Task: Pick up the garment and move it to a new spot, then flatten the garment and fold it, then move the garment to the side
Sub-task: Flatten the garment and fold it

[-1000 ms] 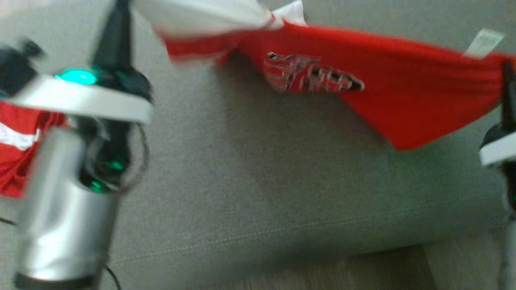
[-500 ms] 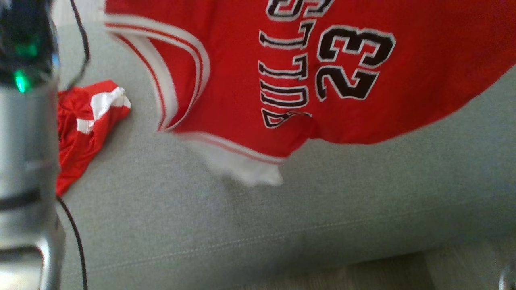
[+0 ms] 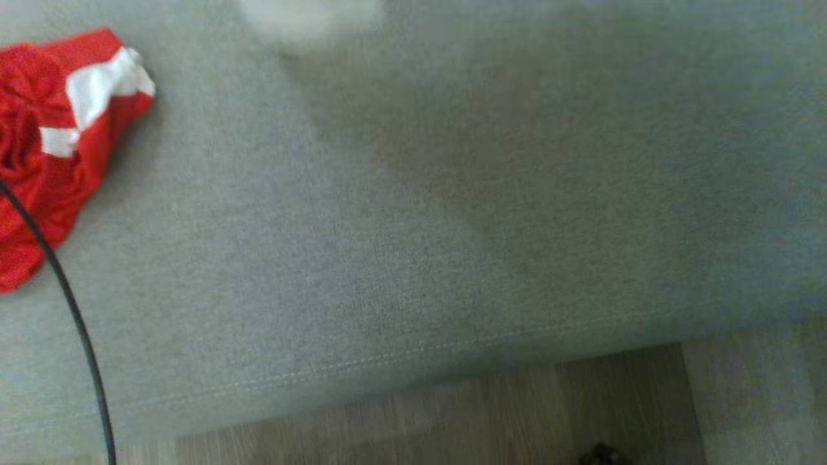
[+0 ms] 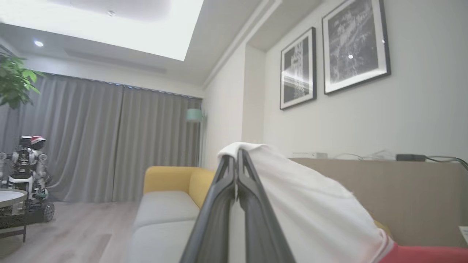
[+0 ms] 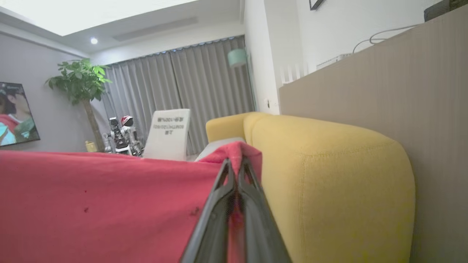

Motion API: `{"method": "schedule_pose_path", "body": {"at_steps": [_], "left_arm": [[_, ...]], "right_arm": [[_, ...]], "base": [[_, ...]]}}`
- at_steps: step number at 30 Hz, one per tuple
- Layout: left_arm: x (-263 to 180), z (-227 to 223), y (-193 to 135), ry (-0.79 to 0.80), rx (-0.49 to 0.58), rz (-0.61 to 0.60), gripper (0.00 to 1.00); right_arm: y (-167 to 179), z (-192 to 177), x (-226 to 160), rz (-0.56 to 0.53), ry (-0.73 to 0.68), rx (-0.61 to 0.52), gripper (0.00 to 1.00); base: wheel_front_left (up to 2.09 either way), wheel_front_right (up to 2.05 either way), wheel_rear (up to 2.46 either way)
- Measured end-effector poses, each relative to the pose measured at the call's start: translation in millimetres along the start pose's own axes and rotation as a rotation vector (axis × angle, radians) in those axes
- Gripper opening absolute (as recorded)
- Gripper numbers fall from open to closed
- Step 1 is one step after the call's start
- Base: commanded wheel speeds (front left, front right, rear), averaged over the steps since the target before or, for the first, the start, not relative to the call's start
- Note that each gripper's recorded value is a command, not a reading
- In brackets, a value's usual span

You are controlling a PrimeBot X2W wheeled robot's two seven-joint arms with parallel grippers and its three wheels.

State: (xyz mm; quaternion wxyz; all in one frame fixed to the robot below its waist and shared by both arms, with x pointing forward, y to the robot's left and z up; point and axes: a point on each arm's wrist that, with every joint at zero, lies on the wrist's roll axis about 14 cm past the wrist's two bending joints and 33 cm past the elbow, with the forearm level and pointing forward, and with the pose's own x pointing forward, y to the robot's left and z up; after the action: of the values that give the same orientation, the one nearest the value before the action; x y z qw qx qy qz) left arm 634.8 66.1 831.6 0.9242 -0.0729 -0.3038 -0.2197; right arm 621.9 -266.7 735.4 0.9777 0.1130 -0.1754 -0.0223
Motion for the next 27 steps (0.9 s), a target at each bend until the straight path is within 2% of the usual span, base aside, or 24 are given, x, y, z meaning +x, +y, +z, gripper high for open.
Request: {"method": "schedule_pose_path", "body": {"at_steps": [3,6,8,11,12,15,17,19,21,23,27], "left_arm": [[12,-11,14,-0.073,0.033,0.007,0.0],[11,-46,25,-0.053,0.027,0.014,0.0],[3,-79,32,-0.004,0.009,0.024,0.0],[-27,-136,42,0.112,-0.038,0.051,0.0],[-27,-136,42,0.112,-0.038,0.051,0.0],[-81,-198,41,0.268,-0.11,0.079,0.0],[-125,-230,21,0.368,-0.187,0.066,0.0],[-169,-250,-7,0.456,-0.293,0.052,0.0],[-210,-258,-25,0.523,-0.396,0.068,0.0],[-247,-256,-28,0.569,-0.463,0.107,0.0],[-318,-236,-36,0.651,-0.57,0.198,0.0]], "right_arm": [[3,-12,21,0.006,-0.069,-0.039,0.0],[3,-37,35,0.014,-0.08,-0.083,0.0],[1,-68,40,0.018,-0.036,-0.094,0.0],[4,-134,34,0.032,0.103,-0.096,0.0],[4,-134,34,0.032,0.103,-0.096,0.0],[0,-205,5,0.037,0.286,-0.107,0.0],[-8,-247,-27,0.026,0.428,-0.11,0.0],[-21,-271,-59,0.001,0.529,-0.112,0.0],[-38,-280,-86,-0.032,0.591,-0.111,0.0],[-52,-279,-105,-0.066,0.615,-0.103,0.0],[-73,-262,-141,-0.121,0.602,-0.077,0.0]], "base": [[0.0,0.0,0.0],[0.0,0.0,0.0],[0.0,0.0,0.0],[0.0,0.0,0.0],[0.0,0.0,0.0],[0.0,0.0,0.0],[0.0,0.0,0.0],[0.0,0.0,0.0],[0.0,0.0,0.0],[0.0,0.0,0.0],[0.0,0.0,0.0]]}}
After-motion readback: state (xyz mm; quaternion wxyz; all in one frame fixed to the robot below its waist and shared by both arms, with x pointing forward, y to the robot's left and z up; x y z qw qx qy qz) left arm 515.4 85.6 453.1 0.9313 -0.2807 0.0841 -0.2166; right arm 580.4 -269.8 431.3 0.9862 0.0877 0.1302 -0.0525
